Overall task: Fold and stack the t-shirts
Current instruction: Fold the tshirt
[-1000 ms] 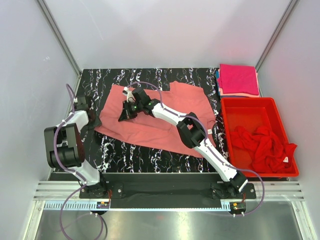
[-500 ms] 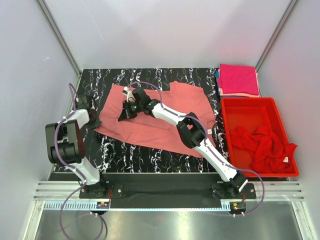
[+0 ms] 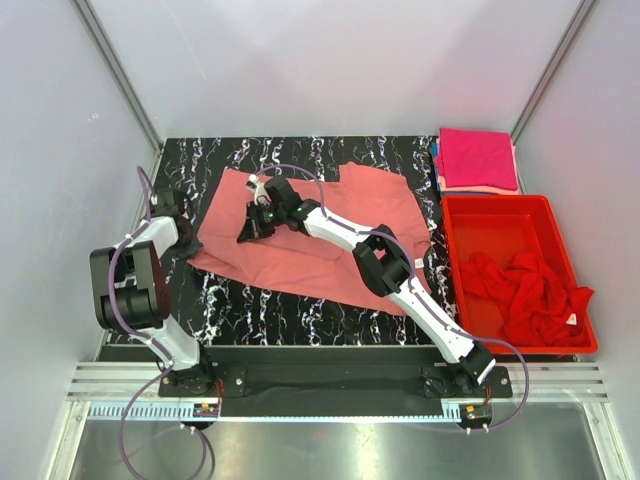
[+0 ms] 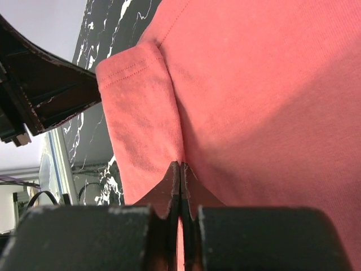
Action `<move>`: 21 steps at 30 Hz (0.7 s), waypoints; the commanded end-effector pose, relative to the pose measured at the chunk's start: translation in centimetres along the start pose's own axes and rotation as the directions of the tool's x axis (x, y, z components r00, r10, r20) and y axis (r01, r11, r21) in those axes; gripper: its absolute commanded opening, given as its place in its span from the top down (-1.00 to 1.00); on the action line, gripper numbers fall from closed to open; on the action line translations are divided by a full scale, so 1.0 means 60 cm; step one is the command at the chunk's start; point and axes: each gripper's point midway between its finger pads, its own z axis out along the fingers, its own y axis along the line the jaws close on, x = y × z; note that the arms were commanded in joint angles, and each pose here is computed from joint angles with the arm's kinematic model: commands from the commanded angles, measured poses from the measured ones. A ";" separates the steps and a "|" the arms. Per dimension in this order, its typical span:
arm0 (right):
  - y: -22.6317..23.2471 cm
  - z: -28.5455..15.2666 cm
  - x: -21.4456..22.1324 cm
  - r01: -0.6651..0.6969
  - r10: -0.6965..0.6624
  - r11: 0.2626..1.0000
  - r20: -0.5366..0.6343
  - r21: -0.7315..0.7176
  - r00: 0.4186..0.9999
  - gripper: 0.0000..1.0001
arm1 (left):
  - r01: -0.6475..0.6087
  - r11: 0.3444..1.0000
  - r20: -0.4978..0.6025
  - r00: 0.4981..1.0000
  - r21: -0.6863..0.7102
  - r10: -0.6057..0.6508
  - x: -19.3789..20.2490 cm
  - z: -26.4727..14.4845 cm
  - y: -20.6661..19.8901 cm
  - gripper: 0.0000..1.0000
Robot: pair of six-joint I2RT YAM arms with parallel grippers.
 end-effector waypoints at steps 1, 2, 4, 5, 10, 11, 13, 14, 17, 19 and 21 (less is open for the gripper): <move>0.047 -0.018 -0.055 0.049 -0.046 0.998 0.084 -0.035 0.995 1.00 | 0.005 1.000 0.058 0.998 -0.014 -0.004 -0.026 -0.027 0.006 1.00; 0.047 -0.019 -0.055 0.048 -0.045 0.998 0.082 -0.035 0.996 1.00 | 0.006 1.000 0.062 0.998 -0.011 -0.005 -0.027 -0.028 0.004 1.00; 0.048 -0.020 -0.055 0.047 -0.044 0.998 0.083 -0.032 0.996 1.00 | 0.008 1.000 0.064 0.998 -0.007 -0.007 -0.027 -0.030 0.004 1.00; 0.048 -0.020 -0.057 0.049 -0.046 0.998 0.084 -0.032 0.995 1.00 | 0.010 1.000 0.066 0.998 -0.013 -0.009 -0.029 -0.032 0.005 1.00; 0.049 -0.020 -0.063 0.042 -0.039 0.999 0.101 -0.021 0.994 1.00 | 0.037 0.994 0.060 0.998 -0.102 -0.031 -0.025 -0.039 0.031 1.00; 0.050 -0.020 -0.066 0.036 -0.033 0.999 0.110 -0.023 0.993 1.00 | 0.051 0.989 0.059 0.997 -0.141 -0.043 -0.022 -0.040 0.043 1.00; 0.047 -0.019 -0.071 0.027 -0.025 1.000 0.123 -0.015 0.992 1.00 | 0.078 0.983 0.047 0.996 -0.169 -0.071 -0.013 -0.042 0.050 1.00; 0.050 -0.021 -0.078 0.023 -0.021 1.000 0.138 -0.012 0.990 1.00 | 0.079 0.981 0.033 0.997 -0.178 -0.074 -0.005 -0.042 0.053 1.00; 0.049 -0.021 -0.087 0.023 -0.023 1.000 0.159 -0.001 0.987 1.00 | 0.090 0.978 -0.002 0.996 -0.190 -0.093 0.011 -0.038 0.054 1.00; 0.051 -0.022 -0.092 0.026 -0.026 1.000 0.167 0.001 0.986 1.00 | 0.091 0.976 -0.033 0.994 -0.200 -0.100 0.024 -0.033 0.057 1.00; 0.052 -0.021 -0.093 0.031 -0.030 1.000 0.166 -0.001 0.986 1.00 | 0.096 0.976 -0.038 0.994 -0.193 -0.105 0.027 -0.031 0.054 0.99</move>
